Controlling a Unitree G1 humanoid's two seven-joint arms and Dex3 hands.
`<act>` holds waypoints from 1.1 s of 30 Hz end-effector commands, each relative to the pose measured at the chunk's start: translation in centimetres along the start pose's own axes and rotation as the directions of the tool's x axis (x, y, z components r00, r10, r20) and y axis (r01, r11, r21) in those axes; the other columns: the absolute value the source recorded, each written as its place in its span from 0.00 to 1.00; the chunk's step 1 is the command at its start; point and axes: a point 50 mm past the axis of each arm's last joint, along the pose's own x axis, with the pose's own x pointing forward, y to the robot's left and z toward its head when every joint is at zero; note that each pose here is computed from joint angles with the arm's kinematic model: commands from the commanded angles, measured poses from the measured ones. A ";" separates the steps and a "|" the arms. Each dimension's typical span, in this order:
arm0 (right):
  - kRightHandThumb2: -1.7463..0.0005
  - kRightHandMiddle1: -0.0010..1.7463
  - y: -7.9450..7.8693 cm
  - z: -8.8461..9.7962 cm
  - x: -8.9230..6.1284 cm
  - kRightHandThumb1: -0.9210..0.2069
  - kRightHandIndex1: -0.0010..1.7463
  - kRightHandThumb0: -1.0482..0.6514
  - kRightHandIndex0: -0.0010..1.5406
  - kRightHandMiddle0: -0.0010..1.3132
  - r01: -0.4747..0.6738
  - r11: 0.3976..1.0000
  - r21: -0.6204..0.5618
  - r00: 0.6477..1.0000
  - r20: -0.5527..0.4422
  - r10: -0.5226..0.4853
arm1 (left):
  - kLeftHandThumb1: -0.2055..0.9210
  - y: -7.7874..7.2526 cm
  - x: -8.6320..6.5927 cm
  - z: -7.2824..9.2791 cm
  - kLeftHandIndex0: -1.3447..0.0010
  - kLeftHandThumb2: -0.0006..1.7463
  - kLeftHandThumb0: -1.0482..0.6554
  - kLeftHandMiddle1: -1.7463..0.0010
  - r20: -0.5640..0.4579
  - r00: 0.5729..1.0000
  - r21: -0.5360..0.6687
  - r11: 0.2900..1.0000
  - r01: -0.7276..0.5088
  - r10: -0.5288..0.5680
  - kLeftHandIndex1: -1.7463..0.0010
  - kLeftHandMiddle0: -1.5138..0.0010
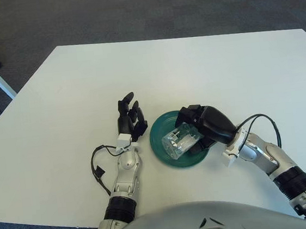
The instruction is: Put the bottle into the plate.
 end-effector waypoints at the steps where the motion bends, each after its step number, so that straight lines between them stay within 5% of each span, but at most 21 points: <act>1: 0.50 1.00 -0.2 -0.2 -0.3 0.23 1.00 0.39 0.60 0.27 -0.010 1.000 0.013 1.000 -0.021 0.010 | 1.00 -1.2 -1.7 -2.2 0.94 0.43 0.17 1.00 -0.128 0.992 -0.047 0.999 -0.018 0.012 0.56 0.62; 18: 0.49 1.00 0.4 -1.3 -0.4 0.23 1.00 0.39 0.62 0.28 -0.095 0.996 0.004 0.991 -0.099 0.094 | 1.00 -1.5 -2.1 -1.9 0.94 0.40 0.18 0.99 -0.134 0.991 -0.056 0.998 -0.027 0.019 0.55 0.60; 25: 0.49 1.00 2.2 -3.5 -0.8 0.24 1.00 0.39 0.62 0.28 -0.132 0.991 0.021 0.978 -0.163 0.134 | 1.00 -1.4 -2.3 -1.7 0.93 0.38 0.18 0.99 -0.141 0.990 -0.073 0.997 -0.037 0.026 0.55 0.60; 33: 0.47 1.00 3.3 -3.7 -0.9 0.26 1.00 0.38 0.63 0.29 -0.091 0.996 0.022 0.986 -0.138 0.093 | 1.00 -1.4 -2.6 -1.4 0.92 0.35 0.20 0.98 -0.135 0.991 -0.094 0.995 -0.035 0.023 0.55 0.57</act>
